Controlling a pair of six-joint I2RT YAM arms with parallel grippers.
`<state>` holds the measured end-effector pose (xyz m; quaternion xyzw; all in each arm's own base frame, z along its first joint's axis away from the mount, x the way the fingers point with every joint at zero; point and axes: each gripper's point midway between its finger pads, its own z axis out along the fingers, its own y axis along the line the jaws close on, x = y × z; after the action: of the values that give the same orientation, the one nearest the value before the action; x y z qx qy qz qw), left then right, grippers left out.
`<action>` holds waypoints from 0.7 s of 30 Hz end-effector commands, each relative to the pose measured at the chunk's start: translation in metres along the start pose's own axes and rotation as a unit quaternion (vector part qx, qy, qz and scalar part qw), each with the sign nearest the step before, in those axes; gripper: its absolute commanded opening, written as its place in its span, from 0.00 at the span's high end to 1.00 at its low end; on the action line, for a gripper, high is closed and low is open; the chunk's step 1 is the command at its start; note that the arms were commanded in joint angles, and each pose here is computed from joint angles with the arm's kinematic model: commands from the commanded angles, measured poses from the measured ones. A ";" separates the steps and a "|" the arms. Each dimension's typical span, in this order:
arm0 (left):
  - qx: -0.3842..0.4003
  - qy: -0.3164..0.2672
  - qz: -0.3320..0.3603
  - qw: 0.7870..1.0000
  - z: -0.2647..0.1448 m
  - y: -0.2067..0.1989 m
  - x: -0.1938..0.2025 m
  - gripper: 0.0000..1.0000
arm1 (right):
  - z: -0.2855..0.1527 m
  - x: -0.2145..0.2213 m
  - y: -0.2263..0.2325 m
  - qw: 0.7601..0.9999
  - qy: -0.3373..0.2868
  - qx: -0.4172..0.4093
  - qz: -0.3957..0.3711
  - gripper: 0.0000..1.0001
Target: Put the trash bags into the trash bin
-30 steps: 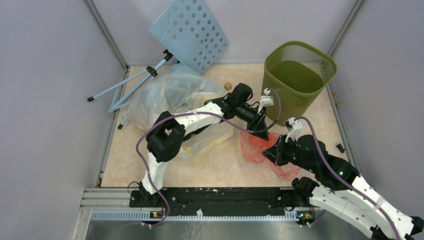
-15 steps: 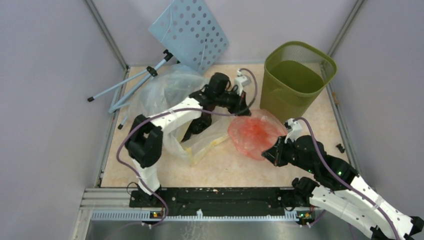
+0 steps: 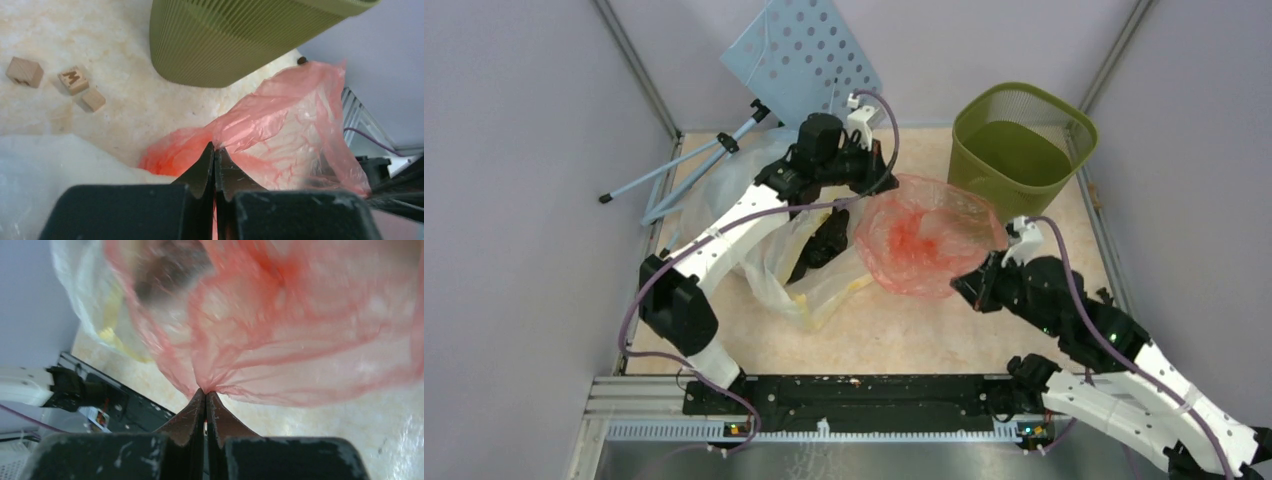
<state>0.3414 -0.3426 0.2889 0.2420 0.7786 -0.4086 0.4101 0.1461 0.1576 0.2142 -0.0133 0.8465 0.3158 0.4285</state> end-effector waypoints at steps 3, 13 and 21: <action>0.039 -0.139 0.060 0.988 -0.063 -0.060 -0.156 1.00 | -0.064 -0.189 0.132 0.963 -0.215 -0.137 -0.093 1.00; 0.111 -0.294 0.128 0.941 -0.156 -0.128 -0.193 1.00 | -0.102 -0.223 0.146 0.948 -0.255 -0.140 -0.128 1.00; 0.111 -0.036 -0.050 0.992 -0.023 -0.037 0.063 1.00 | -0.006 0.002 -0.004 1.000 0.010 0.013 0.018 1.00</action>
<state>0.2702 -0.3013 0.4503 0.2554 0.5757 -0.5174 0.5793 0.1692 0.1641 0.3228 -0.0628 0.7670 0.3331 0.5448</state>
